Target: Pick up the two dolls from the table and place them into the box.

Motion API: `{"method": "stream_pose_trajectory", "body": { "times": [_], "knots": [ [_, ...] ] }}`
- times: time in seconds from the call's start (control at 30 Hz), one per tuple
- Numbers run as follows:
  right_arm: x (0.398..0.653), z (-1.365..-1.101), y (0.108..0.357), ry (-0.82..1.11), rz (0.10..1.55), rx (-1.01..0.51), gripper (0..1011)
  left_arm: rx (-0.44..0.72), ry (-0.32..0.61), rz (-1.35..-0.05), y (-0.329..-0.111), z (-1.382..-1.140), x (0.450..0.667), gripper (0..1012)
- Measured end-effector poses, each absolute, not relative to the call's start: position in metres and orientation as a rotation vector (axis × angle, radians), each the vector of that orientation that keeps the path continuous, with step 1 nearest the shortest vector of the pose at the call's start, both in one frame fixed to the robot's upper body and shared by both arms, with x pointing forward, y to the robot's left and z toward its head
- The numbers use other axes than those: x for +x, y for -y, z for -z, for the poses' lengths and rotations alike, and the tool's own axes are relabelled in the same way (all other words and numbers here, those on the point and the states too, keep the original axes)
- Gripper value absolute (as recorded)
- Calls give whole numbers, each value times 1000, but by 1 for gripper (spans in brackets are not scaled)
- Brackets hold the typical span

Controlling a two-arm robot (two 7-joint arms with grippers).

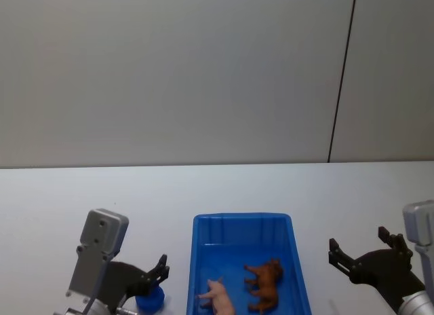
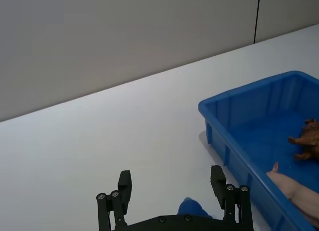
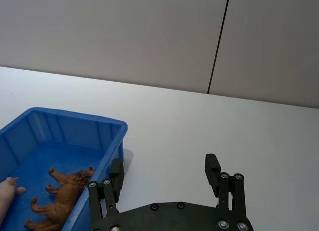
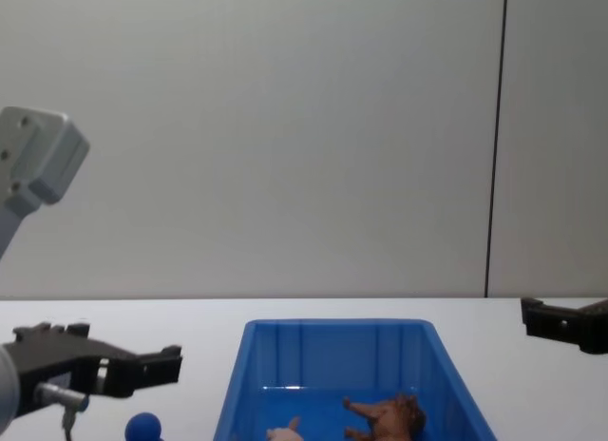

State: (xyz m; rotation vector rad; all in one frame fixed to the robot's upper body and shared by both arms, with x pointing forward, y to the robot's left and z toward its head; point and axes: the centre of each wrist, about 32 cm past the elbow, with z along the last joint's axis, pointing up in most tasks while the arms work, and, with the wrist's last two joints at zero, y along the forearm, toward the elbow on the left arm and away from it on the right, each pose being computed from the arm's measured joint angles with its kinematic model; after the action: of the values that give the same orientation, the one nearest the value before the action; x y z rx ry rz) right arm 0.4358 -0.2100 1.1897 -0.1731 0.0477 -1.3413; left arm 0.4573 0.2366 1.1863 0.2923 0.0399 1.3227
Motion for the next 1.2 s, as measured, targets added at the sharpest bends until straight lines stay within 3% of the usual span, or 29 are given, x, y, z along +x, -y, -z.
{"method": "stream_pose_trajectory", "body": {
  "times": [0.87,1.03,1.07,1.2],
  "knots": [
    [435,-1190,210,-48,1344,-173,1001,298,-185,-1271,-247,-1162,463,1002],
    [435,-1189,210,-48,1344,-174,1001,300,-200,-1257,-247,-1157,465,944],
    [435,-1190,210,-48,1344,-174,1001,300,-201,-1255,-247,-1157,465,882],
    [435,-1189,210,-48,1343,-174,1001,309,-206,-1246,-247,-1155,467,796]
  ]
}}
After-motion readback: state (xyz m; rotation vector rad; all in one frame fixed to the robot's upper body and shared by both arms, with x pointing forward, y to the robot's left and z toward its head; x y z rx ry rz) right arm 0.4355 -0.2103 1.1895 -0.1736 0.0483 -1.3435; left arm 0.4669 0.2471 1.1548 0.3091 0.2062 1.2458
